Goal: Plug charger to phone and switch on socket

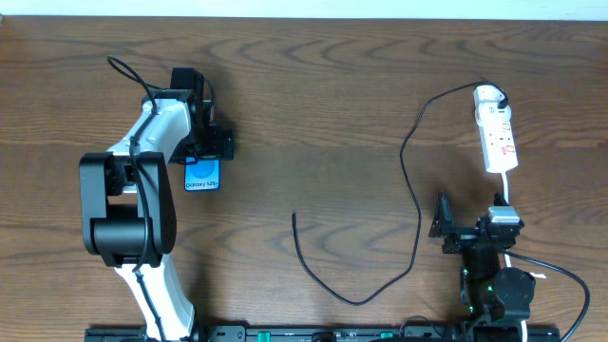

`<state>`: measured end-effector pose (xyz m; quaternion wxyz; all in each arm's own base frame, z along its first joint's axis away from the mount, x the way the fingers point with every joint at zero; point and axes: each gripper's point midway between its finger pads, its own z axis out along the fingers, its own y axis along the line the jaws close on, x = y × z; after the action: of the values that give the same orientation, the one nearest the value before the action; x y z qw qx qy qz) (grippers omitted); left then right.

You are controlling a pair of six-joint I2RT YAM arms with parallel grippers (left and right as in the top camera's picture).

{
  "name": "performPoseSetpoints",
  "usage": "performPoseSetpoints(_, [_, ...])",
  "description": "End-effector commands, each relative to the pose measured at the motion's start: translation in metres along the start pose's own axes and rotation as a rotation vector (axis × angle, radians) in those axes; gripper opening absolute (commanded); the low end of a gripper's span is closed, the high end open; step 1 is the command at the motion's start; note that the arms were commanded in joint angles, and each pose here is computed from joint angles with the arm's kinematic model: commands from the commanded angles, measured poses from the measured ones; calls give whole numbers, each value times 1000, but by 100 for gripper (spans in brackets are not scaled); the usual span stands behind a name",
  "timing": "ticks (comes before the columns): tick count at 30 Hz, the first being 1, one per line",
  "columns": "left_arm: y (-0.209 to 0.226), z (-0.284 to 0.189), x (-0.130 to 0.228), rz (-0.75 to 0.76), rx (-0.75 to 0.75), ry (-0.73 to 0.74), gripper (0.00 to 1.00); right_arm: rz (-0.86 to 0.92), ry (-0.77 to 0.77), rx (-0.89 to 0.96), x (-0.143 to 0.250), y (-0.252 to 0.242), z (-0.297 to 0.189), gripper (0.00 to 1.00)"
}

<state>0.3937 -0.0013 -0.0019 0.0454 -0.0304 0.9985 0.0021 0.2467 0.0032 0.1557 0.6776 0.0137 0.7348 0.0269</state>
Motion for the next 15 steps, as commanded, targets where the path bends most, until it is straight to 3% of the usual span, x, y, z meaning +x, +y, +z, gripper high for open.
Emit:
performPoseSetpoints(1, [3,10,12,3,-12,34,98,-9,-5,-10,-1,2,-1,99])
performPoseSetpoints(15, [-3,15,17,1,24,41,98,-9,-5,-10,-1,2,-1,99])
